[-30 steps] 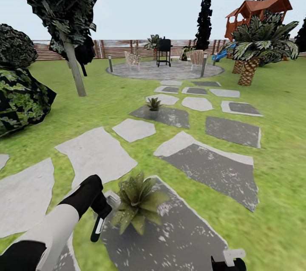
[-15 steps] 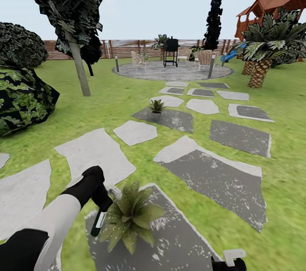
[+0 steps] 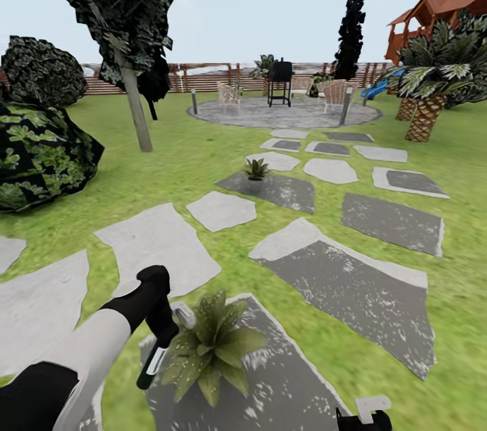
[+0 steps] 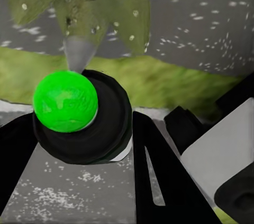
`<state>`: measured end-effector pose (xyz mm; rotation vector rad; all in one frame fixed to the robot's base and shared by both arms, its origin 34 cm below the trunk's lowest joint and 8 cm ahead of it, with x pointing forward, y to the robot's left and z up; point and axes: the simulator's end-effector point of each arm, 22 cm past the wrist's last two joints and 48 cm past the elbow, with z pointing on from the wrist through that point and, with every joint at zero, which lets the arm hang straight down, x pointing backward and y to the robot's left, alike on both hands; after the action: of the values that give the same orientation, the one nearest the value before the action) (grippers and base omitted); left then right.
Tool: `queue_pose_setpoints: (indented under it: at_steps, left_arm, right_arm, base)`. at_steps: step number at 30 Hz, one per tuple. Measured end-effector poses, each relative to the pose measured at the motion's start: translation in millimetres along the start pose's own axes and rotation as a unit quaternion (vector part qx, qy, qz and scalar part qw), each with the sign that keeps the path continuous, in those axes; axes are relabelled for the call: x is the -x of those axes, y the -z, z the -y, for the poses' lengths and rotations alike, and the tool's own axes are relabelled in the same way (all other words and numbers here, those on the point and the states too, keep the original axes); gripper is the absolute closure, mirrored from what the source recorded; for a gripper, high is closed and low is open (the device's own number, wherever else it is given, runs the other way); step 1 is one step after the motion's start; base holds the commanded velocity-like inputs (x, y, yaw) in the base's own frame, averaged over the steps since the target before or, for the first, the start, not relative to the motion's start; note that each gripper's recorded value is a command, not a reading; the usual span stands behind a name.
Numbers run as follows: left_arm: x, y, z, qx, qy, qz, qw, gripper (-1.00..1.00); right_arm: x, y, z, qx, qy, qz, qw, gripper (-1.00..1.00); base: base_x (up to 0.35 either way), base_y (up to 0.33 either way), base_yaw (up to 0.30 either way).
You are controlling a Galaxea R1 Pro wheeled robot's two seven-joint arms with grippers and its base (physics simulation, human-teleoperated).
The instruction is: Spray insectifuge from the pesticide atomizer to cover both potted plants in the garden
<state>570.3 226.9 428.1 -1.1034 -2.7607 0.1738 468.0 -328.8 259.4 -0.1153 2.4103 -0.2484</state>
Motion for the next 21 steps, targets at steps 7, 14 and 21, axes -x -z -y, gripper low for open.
queue_pose_setpoints:
  at_steps: [7,14,21]
  left_arm:
    - [0.5,-0.1,0.1,0.001,0.0,0.0,1.0,1.0]
    - [0.9,0.2,0.1,0.001,0.0,0.001,1.0,1.0]
    - [1.1,0.0,0.3,0.001,0.0,0.0,1.0,1.0]
  right_arm:
    - [-0.1,0.0,-0.2,0.0,0.001,0.0,1.0,-1.0]
    - [-0.2,0.0,0.0,0.0,0.0,0.0,1.0,-1.0]
    - [-0.2,0.0,-1.2,0.001,0.0,0.0,1.0,-1.0]
  base:
    - [0.0,-0.063,0.266]
    - [-0.032,-0.264,0.042]
    - [-0.181,-0.19,0.238]
